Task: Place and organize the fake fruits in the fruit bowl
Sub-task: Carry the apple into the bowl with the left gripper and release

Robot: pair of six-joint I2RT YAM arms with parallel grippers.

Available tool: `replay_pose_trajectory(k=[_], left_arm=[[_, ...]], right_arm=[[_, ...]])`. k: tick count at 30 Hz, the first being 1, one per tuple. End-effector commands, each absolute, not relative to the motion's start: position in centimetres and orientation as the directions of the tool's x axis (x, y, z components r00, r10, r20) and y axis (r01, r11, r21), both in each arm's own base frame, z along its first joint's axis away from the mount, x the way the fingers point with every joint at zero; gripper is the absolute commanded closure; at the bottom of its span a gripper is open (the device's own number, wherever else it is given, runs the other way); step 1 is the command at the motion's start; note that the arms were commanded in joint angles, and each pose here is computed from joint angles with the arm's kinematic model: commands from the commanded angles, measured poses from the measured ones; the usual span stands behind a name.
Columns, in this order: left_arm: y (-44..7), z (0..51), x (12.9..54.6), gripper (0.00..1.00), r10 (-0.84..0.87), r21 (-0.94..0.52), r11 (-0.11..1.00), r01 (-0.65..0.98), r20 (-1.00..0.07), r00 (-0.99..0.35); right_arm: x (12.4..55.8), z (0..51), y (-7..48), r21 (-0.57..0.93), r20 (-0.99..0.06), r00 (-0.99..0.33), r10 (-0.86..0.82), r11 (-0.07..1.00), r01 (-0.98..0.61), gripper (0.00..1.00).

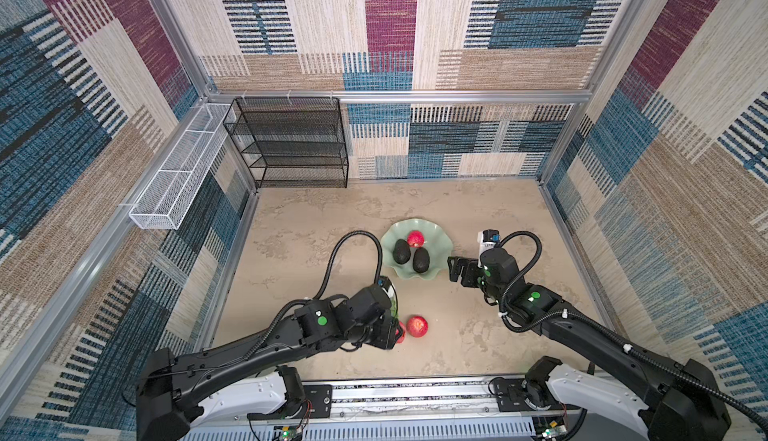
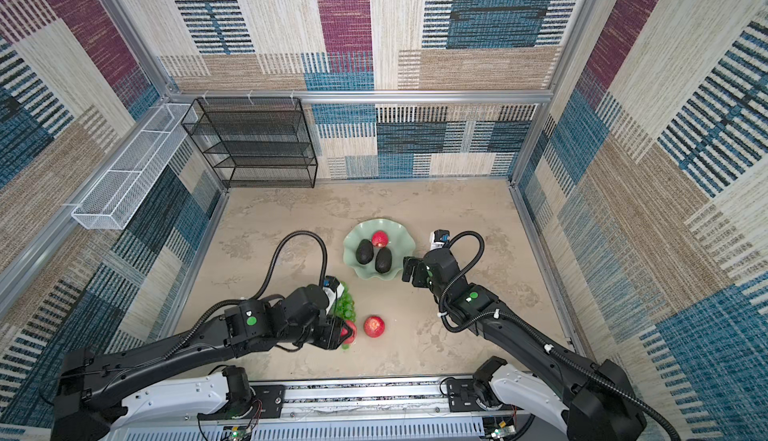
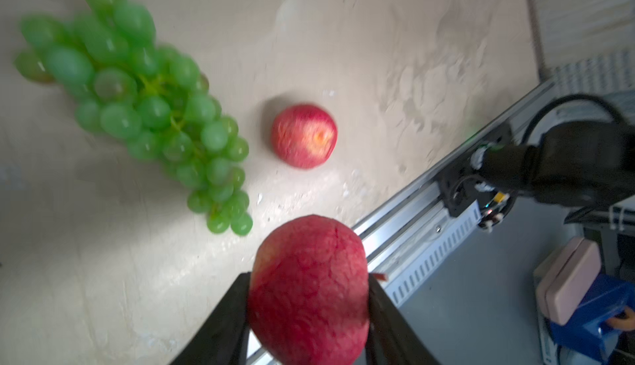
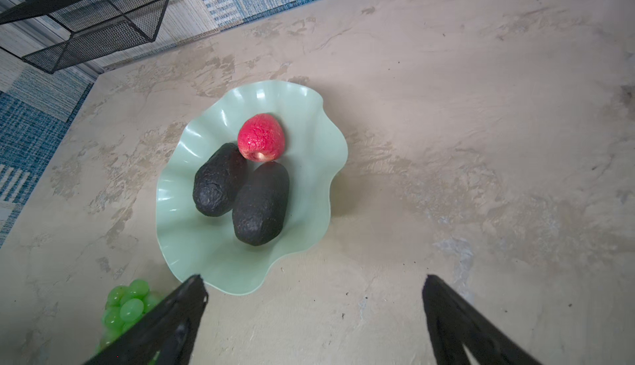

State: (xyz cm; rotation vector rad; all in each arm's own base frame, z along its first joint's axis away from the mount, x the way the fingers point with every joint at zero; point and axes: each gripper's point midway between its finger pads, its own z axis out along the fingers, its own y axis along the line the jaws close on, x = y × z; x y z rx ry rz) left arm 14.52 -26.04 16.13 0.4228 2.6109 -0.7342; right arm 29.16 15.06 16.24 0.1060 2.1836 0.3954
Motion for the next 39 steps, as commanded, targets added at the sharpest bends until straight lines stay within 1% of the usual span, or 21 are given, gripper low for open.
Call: replay_pose_trajectory(k=[1,4,7,13,16,20,27,33,39], left_arm=[[-27.3,18.9,19.2,0.48,0.160,-0.408,0.805,0.430,-0.549,-0.820],[-29.7,20.8,23.8,0.48,0.131,-0.419,0.785,0.457,-0.609,-0.782],[-32.4,21.5,28.3,0.48,0.158,-0.385,0.777,0.498,-0.647,-0.746],[-37.1,19.3,35.0,0.48,0.213,-0.354,0.774,0.525,-0.636,-0.742],[-38.0,16.9,37.3,0.48,0.244,-0.330,0.795,0.508,-0.593,-0.767],[-38.7,14.2,39.1,0.48,0.246,-0.328,0.811,0.485,-0.560,-0.791],[-38.5,10.8,40.1,0.48,0.247,-0.299,0.848,0.437,-0.506,-0.826],[-39.1,9.5,40.3,0.43,0.254,-0.311,0.845,0.435,-0.482,-0.839],[-39.3,8.4,40.2,0.36,0.259,-0.315,0.850,0.423,-0.448,-0.855]], right_arm=[[29.3,16.9,15.0,0.332,-0.778,-0.582,0.235,0.941,-0.064,0.00],[28.8,16.8,14.6,0.333,-0.776,-0.583,0.240,0.941,-0.057,0.00],[28.1,16.5,14.1,0.347,-0.771,-0.584,0.255,0.937,-0.050,0.00],[27.1,15.7,13.5,0.360,-0.759,-0.592,0.270,0.932,-0.036,0.00],[26.9,15.7,13.3,0.365,-0.758,-0.591,0.275,0.930,-0.035,0.00],[26.9,15.6,13.4,0.367,-0.757,-0.593,0.275,0.929,-0.038,0.00],[27.2,15.3,13.9,0.367,-0.755,-0.600,0.265,0.929,-0.051,0.00],[27.4,15.3,14.1,0.358,-0.757,-0.603,0.253,0.932,-0.058,0.00],[27.4,15.6,14.0,0.357,-0.758,-0.601,0.255,0.933,-0.054,0.00]])
